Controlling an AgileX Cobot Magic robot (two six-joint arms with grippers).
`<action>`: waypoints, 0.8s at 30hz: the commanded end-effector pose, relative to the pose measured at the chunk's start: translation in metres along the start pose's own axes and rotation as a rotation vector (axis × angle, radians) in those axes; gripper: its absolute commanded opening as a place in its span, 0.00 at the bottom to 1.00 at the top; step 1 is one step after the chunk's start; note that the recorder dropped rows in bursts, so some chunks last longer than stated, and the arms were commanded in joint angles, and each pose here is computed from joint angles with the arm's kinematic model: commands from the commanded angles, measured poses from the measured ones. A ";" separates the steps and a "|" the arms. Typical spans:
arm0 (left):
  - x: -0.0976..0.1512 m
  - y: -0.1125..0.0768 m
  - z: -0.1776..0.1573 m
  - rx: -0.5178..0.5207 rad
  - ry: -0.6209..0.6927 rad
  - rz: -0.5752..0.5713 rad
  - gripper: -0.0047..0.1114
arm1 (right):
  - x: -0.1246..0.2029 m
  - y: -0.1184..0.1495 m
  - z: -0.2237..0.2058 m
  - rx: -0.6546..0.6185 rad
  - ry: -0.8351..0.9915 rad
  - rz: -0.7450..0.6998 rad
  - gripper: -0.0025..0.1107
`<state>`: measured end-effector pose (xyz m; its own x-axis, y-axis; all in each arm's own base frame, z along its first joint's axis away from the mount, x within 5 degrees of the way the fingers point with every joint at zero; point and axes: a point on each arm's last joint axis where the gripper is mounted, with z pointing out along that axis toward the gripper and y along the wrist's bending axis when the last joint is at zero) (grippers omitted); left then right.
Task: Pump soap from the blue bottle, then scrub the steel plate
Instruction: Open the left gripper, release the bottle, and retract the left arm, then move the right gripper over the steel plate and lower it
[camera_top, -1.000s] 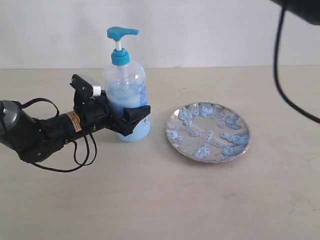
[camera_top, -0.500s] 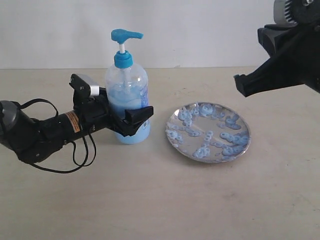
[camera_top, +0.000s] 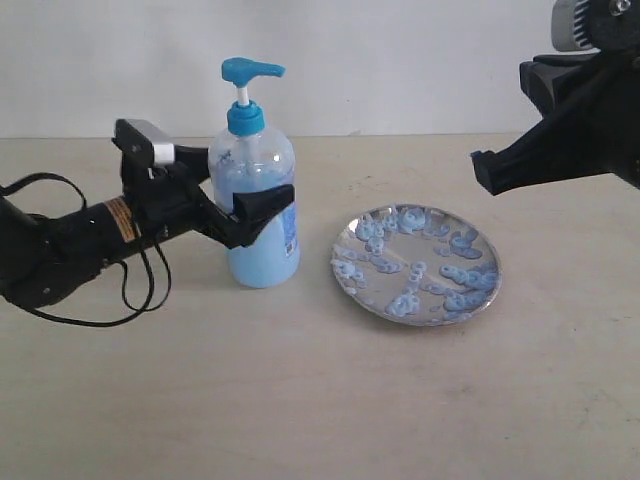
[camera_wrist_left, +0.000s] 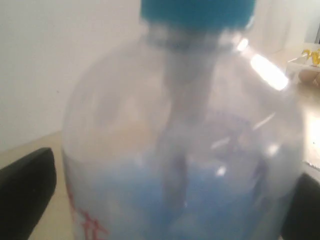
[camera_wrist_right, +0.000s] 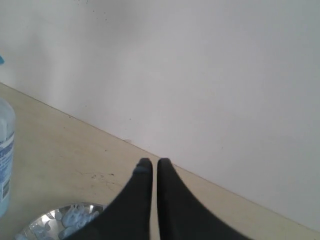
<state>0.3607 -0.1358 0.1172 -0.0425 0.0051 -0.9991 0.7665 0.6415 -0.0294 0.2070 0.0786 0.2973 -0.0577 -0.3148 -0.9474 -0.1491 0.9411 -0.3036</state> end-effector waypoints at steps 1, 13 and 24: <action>-0.039 0.013 -0.036 -0.089 -0.066 0.028 0.96 | -0.002 -0.003 -0.001 0.017 -0.009 0.000 0.02; -0.197 -0.047 -0.185 -0.467 -0.175 0.300 0.08 | -0.001 -0.002 -0.001 0.003 -0.003 -0.004 0.02; -0.178 -0.135 -0.311 -1.054 -0.119 -0.049 0.08 | 0.009 0.019 -0.004 -0.227 0.108 0.037 0.02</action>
<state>0.0872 0.0150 0.3366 0.0381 0.1022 -0.9940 -0.1711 0.9807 0.0943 0.2025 0.0909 0.2854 -0.1478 -0.3098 -0.9392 -0.3147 0.9150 -0.2523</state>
